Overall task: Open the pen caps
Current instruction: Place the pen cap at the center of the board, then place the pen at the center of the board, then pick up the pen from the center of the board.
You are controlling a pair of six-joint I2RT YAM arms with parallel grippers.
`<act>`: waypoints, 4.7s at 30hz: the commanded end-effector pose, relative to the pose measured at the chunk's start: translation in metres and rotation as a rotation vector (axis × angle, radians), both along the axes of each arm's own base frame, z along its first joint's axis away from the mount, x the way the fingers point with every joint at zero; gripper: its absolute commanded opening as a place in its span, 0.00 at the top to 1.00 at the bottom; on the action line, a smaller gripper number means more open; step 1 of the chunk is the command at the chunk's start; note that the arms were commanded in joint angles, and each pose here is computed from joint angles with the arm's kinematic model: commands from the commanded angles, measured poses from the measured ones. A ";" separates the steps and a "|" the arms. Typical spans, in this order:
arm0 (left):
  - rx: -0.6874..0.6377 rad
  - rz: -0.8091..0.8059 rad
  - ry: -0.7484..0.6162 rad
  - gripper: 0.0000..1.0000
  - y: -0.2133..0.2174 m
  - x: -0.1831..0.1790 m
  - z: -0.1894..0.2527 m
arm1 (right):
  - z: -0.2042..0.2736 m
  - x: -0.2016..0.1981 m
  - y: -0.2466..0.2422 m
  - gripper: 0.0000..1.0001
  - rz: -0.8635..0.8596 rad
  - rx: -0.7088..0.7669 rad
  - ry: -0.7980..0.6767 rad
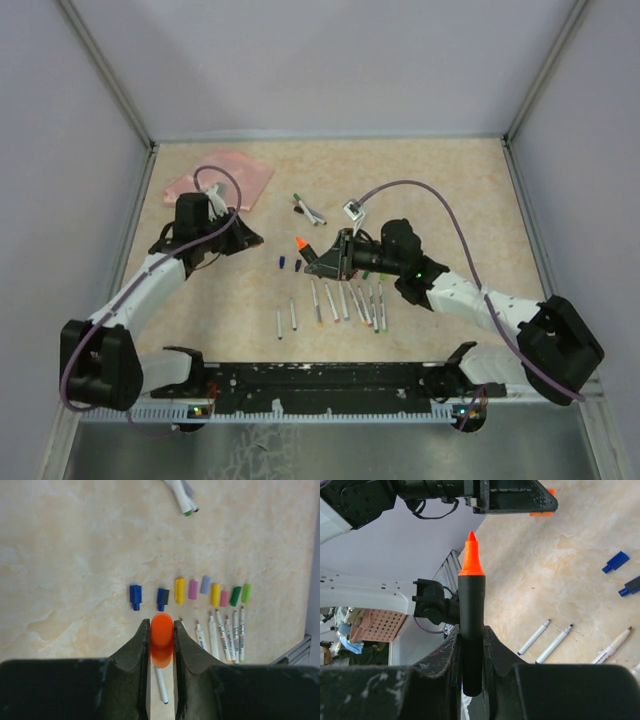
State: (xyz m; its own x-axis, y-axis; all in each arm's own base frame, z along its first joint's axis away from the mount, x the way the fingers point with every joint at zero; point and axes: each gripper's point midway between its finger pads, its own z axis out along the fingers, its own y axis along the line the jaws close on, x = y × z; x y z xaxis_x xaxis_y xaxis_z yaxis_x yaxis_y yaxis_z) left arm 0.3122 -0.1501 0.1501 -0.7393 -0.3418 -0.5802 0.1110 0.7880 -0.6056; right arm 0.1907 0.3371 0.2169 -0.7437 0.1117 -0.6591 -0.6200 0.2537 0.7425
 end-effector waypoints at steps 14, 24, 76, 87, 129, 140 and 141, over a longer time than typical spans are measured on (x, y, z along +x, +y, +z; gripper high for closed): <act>0.160 -0.080 0.286 0.89 0.004 0.008 -0.092 | 0.009 0.000 -0.009 1.00 -0.059 0.000 -0.048; 0.156 -0.122 0.334 0.74 -0.006 0.014 -0.107 | 0.005 0.002 -0.008 1.00 -0.060 -0.015 -0.034; 0.276 0.514 -0.026 0.06 0.117 -0.105 0.041 | -0.150 -0.055 0.138 1.00 -0.532 -0.661 0.391; 0.253 0.500 -0.047 0.06 0.115 -0.114 0.050 | -0.173 -0.056 0.135 0.85 -0.542 -0.716 0.400; 0.028 0.283 -0.397 0.01 0.059 -0.055 0.103 | 0.015 0.084 0.027 0.48 -0.189 -0.100 -0.189; 0.059 0.239 -0.346 0.01 0.045 -0.011 0.091 | -0.026 0.182 0.013 0.44 -0.147 -0.171 -0.021; 0.067 0.234 -0.343 0.01 0.044 -0.008 0.090 | -0.033 0.190 0.015 0.44 -0.153 -0.212 -0.012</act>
